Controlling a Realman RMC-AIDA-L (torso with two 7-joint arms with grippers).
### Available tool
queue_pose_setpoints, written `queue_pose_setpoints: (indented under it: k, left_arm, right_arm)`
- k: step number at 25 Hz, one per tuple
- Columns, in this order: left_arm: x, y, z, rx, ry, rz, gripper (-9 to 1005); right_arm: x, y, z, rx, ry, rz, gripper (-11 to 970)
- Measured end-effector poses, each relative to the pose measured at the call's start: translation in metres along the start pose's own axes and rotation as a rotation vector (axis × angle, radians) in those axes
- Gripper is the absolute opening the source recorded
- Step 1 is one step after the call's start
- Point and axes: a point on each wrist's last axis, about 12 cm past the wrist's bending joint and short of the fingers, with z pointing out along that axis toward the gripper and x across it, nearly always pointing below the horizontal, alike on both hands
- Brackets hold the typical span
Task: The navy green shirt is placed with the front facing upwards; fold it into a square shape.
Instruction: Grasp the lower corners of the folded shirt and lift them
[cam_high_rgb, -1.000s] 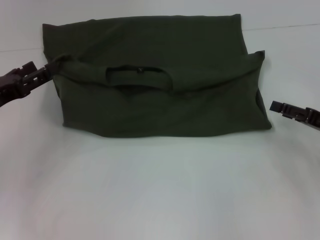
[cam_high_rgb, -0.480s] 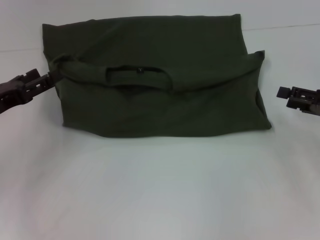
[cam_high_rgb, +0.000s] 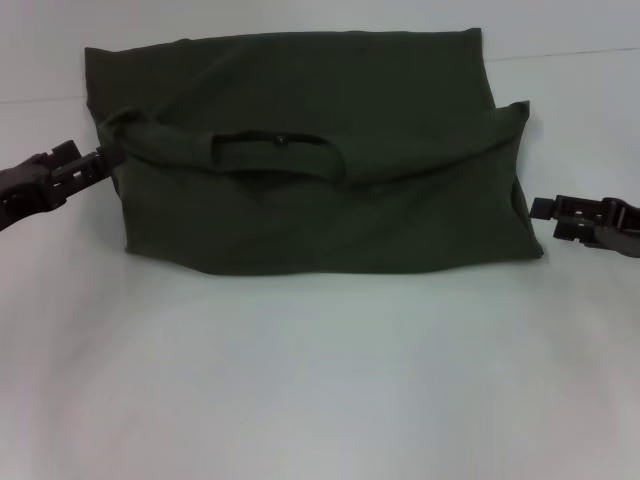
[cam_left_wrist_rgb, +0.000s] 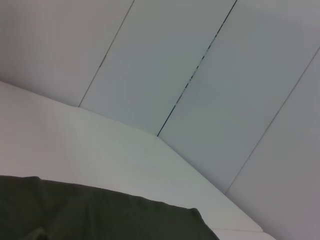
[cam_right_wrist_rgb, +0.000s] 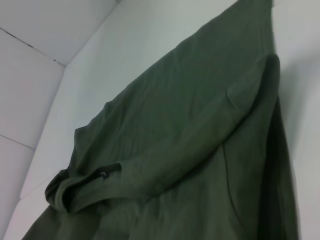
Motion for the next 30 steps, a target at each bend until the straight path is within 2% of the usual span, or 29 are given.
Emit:
queue_pose_setpoints:
  k: [12, 22, 30]
  left_arm:
    - [-0.002, 0.002, 0.0, -0.013, -0.009, 0.002, 952]
    - [-0.004, 0.002, 0.001, -0.012, -0.011, 0.004, 952]
    - [-0.005, 0.002, 0.002, -0.008, -0.012, 0.003, 953]
  right_arm:
    - [0.007, 0.007, 0.025, 0.01, 0.044, -0.009, 794]
    - [0.009, 0.003, 0.022, 0.024, 0.034, 0.008, 792]
    - [0.01, 0.01, 0.032, -0.002, 0.05, 0.002, 791]
